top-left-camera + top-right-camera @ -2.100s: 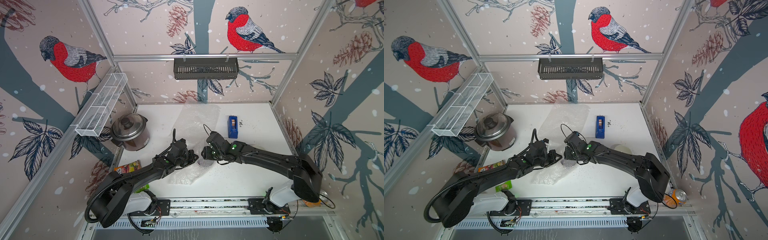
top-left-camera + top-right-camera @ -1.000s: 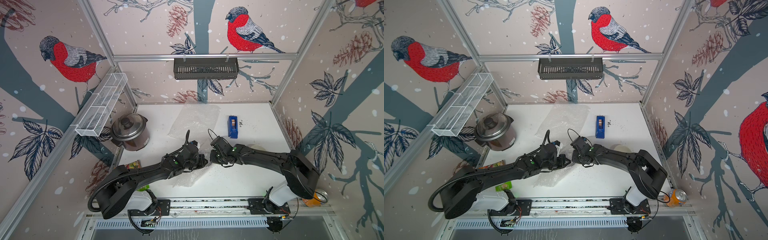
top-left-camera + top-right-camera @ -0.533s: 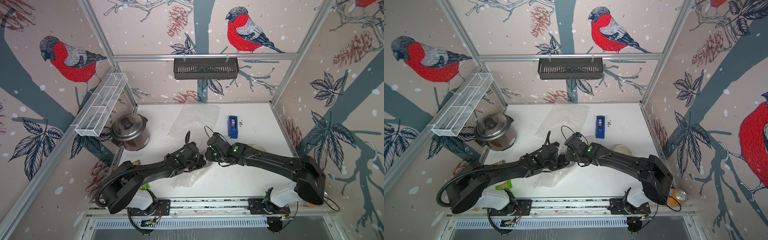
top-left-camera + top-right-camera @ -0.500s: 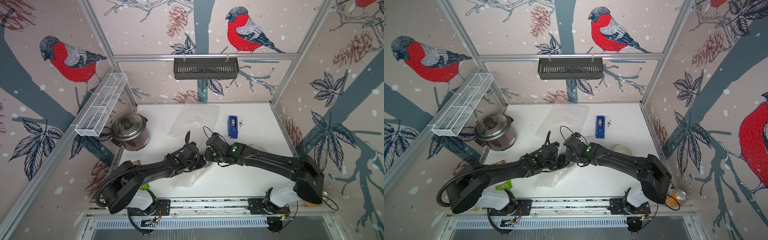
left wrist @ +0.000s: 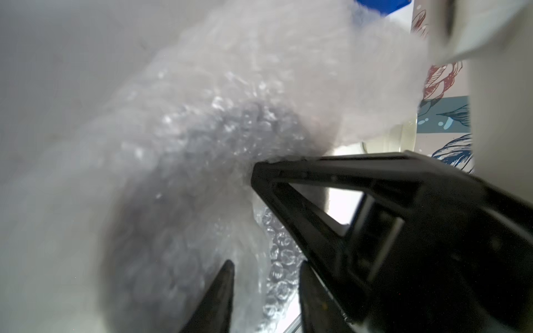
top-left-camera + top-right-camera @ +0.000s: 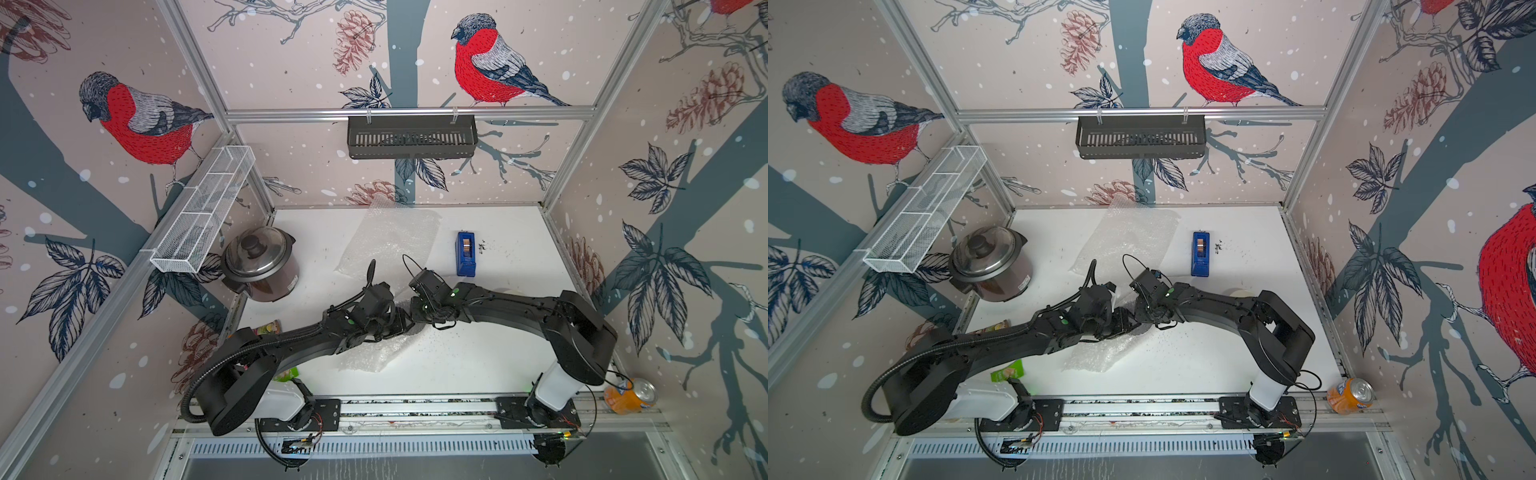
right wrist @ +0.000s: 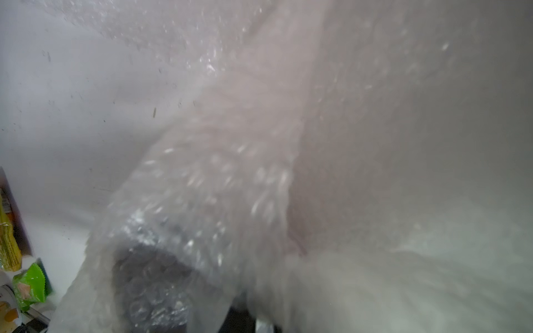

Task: Wrap bowls in bubble wrap
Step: Wrap the bowl in bubble wrap.

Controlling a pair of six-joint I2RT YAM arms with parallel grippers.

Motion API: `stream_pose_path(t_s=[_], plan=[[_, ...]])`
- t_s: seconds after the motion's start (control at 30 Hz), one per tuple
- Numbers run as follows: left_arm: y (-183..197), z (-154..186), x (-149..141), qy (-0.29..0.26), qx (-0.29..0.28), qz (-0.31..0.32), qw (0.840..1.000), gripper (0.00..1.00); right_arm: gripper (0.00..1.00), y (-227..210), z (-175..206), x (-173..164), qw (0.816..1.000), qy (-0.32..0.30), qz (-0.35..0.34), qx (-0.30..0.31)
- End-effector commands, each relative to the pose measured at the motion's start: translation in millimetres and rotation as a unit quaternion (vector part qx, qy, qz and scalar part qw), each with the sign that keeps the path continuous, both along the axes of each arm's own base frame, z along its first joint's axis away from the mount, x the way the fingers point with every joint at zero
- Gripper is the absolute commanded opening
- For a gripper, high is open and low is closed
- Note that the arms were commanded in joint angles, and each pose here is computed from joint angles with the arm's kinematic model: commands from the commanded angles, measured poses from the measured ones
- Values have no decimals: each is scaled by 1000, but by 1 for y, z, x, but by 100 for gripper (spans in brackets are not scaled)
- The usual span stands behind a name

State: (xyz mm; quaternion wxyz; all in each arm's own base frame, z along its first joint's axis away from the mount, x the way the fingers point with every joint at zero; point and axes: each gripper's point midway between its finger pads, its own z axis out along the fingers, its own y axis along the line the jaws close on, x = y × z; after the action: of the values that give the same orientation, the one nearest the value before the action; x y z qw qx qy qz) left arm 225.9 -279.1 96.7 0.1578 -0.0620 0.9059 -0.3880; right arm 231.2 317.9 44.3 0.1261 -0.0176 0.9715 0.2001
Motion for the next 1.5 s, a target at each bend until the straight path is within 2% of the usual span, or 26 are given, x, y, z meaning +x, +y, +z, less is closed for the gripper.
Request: stream_pose_path(t_s=[0.0,0.13,0.3,0.43,0.5,0.57,0.7,0.83,1.03,1.13,1.23,1.27,1.4,1.47], plan=[[23,15,12,-11,14,35,999,56,14,-10,-12,-11,1000,24,5,-16],[51,28,32,-72,57,64,994,64,14,-7,-10,-9,1000,19,13,-16],[56,32,51,-100,91,43,990,75,14,-2,-4,-4,1000,9,21,-13],[31,19,52,-69,80,-28,994,77,14,-2,0,-1,1000,2,24,-8],[24,-1,51,-40,92,-53,994,76,14,-1,3,0,1000,-2,26,-4],[23,-17,51,-24,103,-55,993,74,14,0,5,1,1000,-4,27,0],[18,-24,50,-22,87,-62,994,72,14,1,6,1,1000,-5,28,2],[16,-29,43,-13,82,-72,994,60,14,4,10,2,1000,-8,28,10],[17,-55,20,13,107,-87,990,43,20,4,34,11,999,-37,19,24],[18,-61,13,17,118,-89,989,35,26,-2,50,15,998,-53,11,30],[19,-62,11,15,124,-87,988,32,33,-14,67,20,997,-70,-4,31],[20,-61,12,14,128,-85,988,31,37,-21,74,22,996,-77,-12,31],[24,-55,15,5,141,-80,987,30,65,-60,98,31,991,-110,-58,42],[25,-53,16,0,142,-81,987,30,74,-85,102,39,988,-118,-86,47]])
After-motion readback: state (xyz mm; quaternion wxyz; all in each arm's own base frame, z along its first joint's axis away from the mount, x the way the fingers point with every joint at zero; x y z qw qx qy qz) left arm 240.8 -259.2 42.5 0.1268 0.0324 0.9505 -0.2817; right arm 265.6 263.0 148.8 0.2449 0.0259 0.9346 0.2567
